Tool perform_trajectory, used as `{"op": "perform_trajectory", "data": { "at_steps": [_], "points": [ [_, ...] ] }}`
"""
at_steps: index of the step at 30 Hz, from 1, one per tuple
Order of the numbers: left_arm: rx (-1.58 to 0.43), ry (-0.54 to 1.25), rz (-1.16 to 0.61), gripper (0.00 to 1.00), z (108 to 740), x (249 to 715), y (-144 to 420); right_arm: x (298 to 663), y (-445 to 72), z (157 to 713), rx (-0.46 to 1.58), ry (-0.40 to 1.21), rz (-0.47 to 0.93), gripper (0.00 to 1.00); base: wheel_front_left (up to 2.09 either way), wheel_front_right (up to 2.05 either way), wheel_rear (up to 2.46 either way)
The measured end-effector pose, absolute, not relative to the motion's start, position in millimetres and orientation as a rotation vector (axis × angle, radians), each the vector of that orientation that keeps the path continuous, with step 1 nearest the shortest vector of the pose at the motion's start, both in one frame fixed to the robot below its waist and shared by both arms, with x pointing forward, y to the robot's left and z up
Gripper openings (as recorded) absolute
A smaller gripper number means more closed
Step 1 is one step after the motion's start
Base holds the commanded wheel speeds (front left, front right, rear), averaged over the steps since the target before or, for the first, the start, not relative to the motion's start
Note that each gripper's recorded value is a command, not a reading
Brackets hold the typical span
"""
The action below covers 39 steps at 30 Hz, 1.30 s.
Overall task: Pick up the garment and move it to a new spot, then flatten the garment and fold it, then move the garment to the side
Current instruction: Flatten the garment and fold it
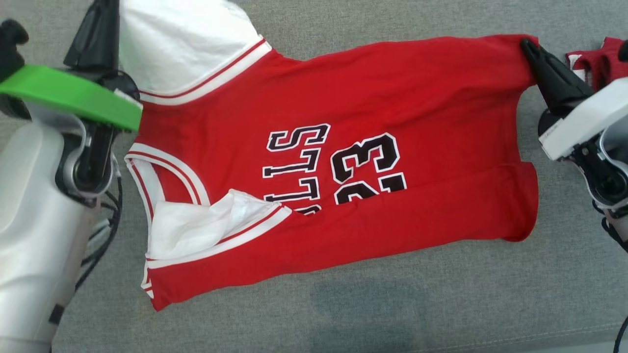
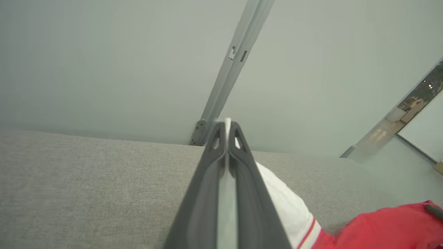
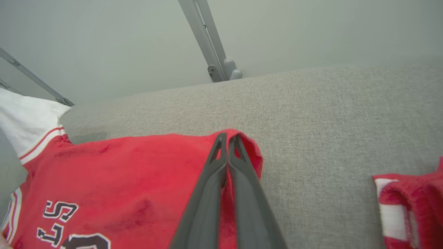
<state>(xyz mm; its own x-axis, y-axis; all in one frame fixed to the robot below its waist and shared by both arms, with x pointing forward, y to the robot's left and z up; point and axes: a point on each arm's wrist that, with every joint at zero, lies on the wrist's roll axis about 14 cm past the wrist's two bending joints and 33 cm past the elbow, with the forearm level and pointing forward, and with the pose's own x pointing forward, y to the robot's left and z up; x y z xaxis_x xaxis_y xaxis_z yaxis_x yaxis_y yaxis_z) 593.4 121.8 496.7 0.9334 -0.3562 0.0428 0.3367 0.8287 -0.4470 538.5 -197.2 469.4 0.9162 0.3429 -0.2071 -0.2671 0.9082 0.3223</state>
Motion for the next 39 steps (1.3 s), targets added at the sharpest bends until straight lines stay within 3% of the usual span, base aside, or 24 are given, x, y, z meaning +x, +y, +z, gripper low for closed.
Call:
{"op": "perform_trajectory", "data": {
  "at_steps": [8,18,25,32,33,34,35,39],
  "points": [
    [-0.689,0.044,-0.413,0.00,506.1,523.7,128.2,504.2,-210.3,451.4,0.389,0.298,0.276,0.00,0.00,0.00,0.00],
    [-0.819,0.266,-0.334,0.00,472.1,433.6,130.7,473.9,-221.5,419.9,0.476,0.338,0.179,0.00,0.00,0.00,0.00],
    [-0.860,0.348,-0.234,0.00,443.8,412.9,143.0,459.4,-216.8,414.5,0.583,0.307,0.132,0.00,0.00,0.00,0.00],
    [-0.845,0.428,-0.217,0.00,425.2,402.6,143.9,435.9,-211.3,390.1,0.616,0.376,0.093,0.00,0.00,0.00,0.00],
    [-0.832,0.457,-0.213,0.25,418.3,399.6,143.4,434.5,-211.4,388.3,0.614,0.379,0.088,0.43,0.00,0.00,0.00],
    [-0.827,0.473,-0.203,0.54,413.0,397.9,143.4,433.3,-210.8,386.9,0.614,0.380,0.084,1.00,0.00,0.00,0.00],
    [-0.826,0.488,-0.191,1.00,407.8,396.5,143.1,432.7,-211.5,386.4,0.610,0.373,0.076,1.00,0.00,0.00,0.00],
    [-0.799,0.500,-0.140,1.00,394.5,395.2,145.3,436.1,-212.8,393.9,0.583,0.313,0.065,1.00,0.00,0.00,0.00]
  ]
}}
